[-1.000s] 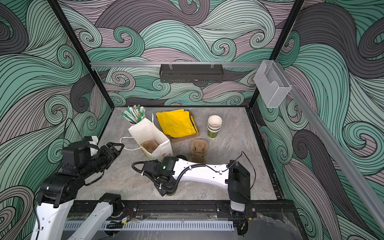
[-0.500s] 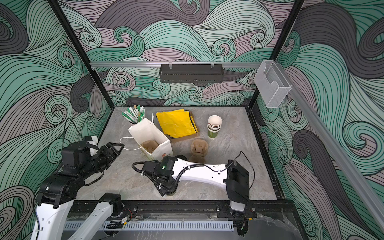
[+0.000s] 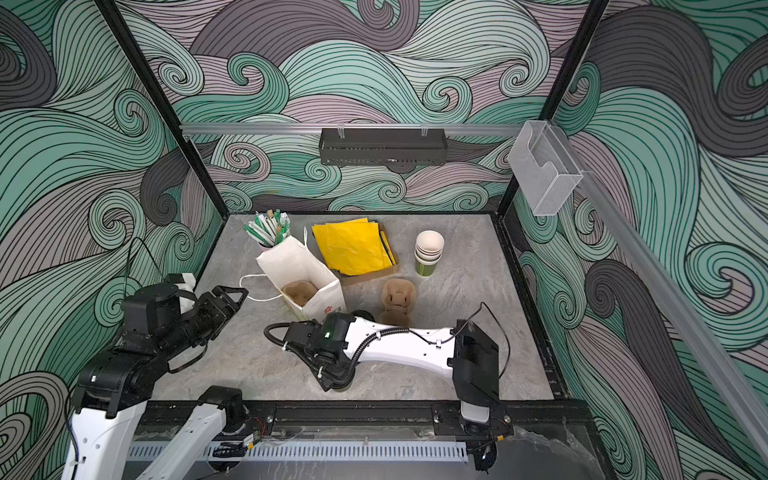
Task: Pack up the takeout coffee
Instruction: 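Close the right gripper around the green cup's black lid, then lift the green cup and carry it over the bag with the right gripper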
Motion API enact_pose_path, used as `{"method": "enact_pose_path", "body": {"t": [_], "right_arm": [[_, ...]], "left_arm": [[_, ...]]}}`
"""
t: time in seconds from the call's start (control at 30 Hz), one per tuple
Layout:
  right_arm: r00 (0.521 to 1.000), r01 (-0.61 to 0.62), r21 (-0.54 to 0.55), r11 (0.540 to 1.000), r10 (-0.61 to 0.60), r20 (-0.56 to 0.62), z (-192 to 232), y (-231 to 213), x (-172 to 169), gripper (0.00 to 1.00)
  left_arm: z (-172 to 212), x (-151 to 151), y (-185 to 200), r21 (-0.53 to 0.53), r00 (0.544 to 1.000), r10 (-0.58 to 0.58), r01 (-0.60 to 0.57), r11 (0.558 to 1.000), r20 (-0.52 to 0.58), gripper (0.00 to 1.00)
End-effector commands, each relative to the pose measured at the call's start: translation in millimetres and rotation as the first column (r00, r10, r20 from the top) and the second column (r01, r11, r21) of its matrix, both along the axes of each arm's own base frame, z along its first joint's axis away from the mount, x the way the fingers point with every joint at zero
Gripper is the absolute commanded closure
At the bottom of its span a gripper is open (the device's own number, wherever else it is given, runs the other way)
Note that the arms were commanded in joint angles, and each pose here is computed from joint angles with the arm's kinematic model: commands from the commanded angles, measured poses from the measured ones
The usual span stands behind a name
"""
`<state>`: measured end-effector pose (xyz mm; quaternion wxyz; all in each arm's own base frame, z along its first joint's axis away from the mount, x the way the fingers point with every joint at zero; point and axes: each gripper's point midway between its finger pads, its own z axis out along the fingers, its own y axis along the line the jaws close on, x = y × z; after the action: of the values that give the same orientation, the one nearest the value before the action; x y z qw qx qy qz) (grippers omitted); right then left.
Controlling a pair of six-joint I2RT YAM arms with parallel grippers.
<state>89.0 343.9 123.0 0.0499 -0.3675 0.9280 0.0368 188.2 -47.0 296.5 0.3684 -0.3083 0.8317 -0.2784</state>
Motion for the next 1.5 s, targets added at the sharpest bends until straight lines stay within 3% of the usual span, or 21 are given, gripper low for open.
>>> {"method": "enact_pose_path", "body": {"t": [0.0,0.47,0.9,1.13,1.37,1.47], "right_arm": [[1.0,0.018,-0.006,1.0,-0.018,-0.008,12.0,-12.5,-3.6,0.31],[0.999,0.05,0.019,0.999,-0.05,-0.001,66.1,-50.5,-12.6,0.35],[0.996,-0.057,0.188,0.981,0.042,0.084,145.2,-50.6,-0.3,0.35],[0.989,-0.131,0.195,0.972,0.114,0.095,176.3,-58.6,2.0,0.35],[0.981,-0.176,0.197,0.964,0.157,0.111,200.8,-59.3,8.2,0.35],[0.978,-0.184,0.21,0.96,0.156,0.142,211.6,-56.8,16.6,0.35]], "left_arm": [[6.6,-3.8,4.9,0.007,1.0,0.023,-0.023,1.0,0.015,0.29],[9.2,6.3,-3.8,0.002,0.999,-0.028,0.028,1.0,0.024,0.28],[8.8,24.6,-12.7,0.003,0.997,-0.077,0.077,0.997,0.017,0.25],[2.4,32.6,-17.1,0.0,0.995,-0.1,0.1,0.995,-0.002,0.25],[-2.1,34.9,-17.6,0.004,0.994,-0.104,0.105,0.995,-0.012,0.28],[-1.6,35.1,-18.5,-0.001,0.994,-0.107,0.107,0.994,-0.008,0.36]]}}
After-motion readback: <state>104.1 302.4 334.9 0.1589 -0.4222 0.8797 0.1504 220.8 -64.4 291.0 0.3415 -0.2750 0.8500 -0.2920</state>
